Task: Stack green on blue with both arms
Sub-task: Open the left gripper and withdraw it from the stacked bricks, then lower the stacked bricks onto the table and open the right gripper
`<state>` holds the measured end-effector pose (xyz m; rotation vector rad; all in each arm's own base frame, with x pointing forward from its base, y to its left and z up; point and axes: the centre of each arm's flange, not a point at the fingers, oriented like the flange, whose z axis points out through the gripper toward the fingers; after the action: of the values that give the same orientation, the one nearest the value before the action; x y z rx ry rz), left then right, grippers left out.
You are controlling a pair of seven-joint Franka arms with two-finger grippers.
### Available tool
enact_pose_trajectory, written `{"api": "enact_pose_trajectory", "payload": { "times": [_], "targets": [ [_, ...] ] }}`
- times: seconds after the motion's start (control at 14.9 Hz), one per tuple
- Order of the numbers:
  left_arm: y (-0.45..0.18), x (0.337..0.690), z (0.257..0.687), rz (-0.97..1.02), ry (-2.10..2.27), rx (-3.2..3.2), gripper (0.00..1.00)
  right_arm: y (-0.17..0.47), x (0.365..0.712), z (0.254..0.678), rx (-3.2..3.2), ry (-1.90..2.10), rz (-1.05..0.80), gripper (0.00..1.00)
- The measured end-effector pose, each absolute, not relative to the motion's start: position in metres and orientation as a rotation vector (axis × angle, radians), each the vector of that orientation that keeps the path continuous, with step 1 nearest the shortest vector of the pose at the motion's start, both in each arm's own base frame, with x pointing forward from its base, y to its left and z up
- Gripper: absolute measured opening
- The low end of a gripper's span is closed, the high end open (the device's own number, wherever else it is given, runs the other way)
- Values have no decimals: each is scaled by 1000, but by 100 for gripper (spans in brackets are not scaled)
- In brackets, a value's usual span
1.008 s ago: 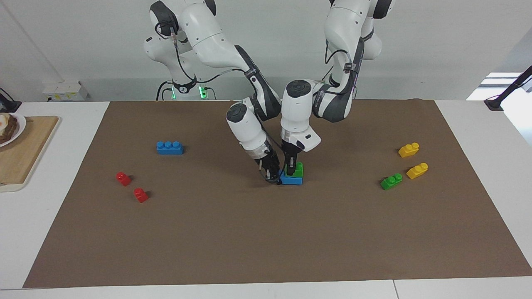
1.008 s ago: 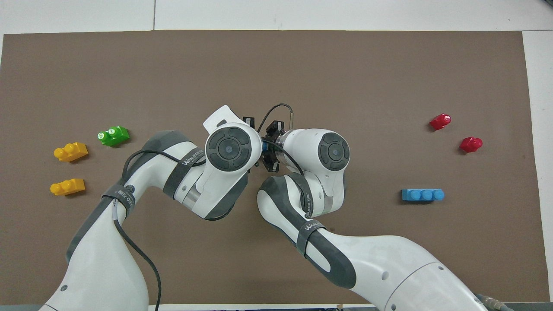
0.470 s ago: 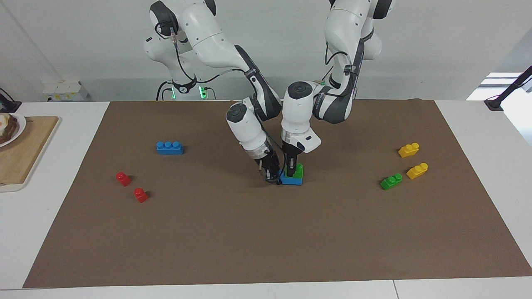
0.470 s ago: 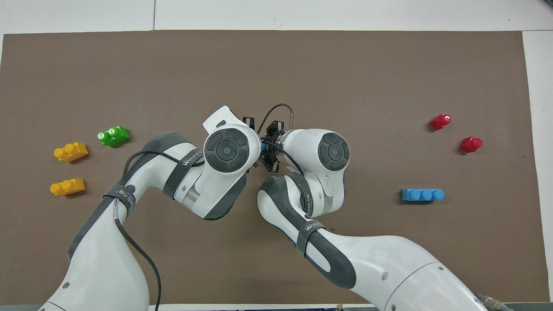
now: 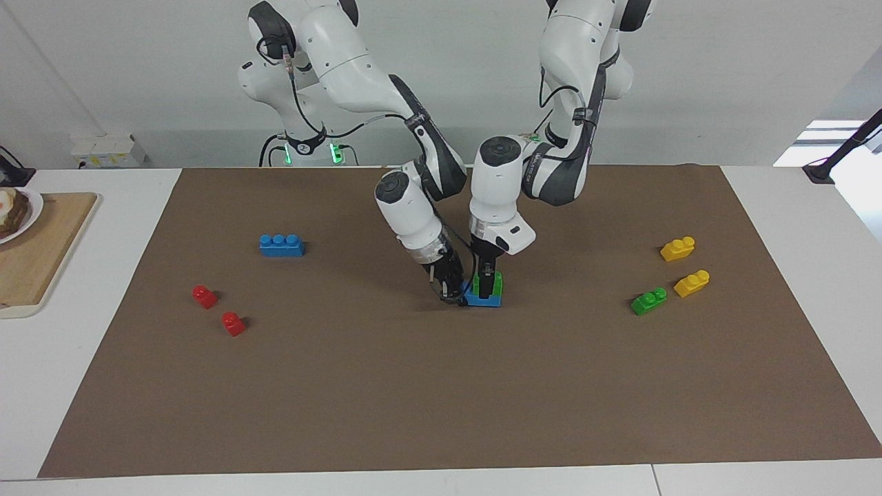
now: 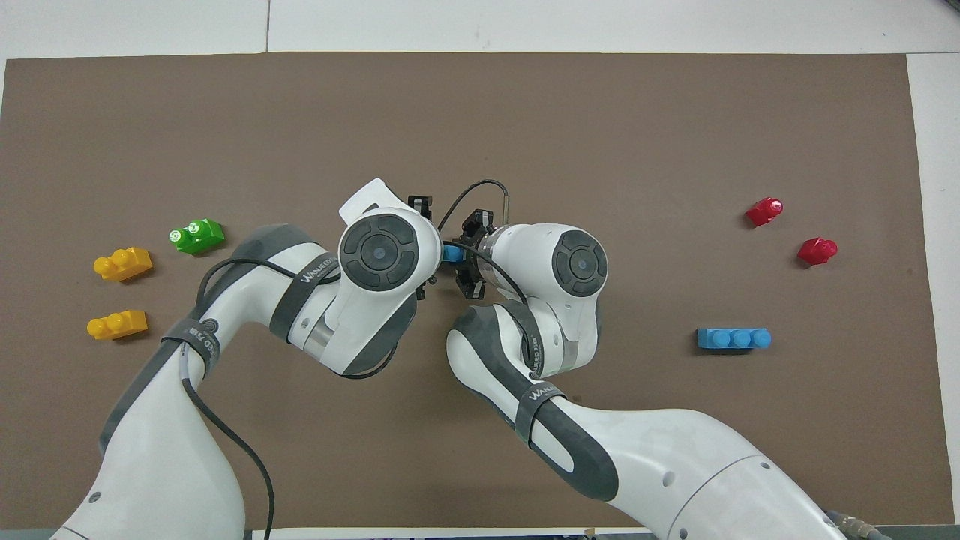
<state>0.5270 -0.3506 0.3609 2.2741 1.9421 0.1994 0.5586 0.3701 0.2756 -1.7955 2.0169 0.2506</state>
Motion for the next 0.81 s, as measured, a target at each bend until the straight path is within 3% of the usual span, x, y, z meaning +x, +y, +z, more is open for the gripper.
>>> {"api": "enact_pose_trajectory", "payload": {
  "times": [0.2,0.47,0.81],
  "targets": [
    [-318,539,394,218,2005,2240,100,367,559,274,-1793,2024,249,41],
    [-265,541,436,225,1931,2431,100,359,562,270,-1785,2041,241,79],
    [-183,549,469,175,1715,2704,100,351,567,271,-1784,2061,259,84]
  ]
}}
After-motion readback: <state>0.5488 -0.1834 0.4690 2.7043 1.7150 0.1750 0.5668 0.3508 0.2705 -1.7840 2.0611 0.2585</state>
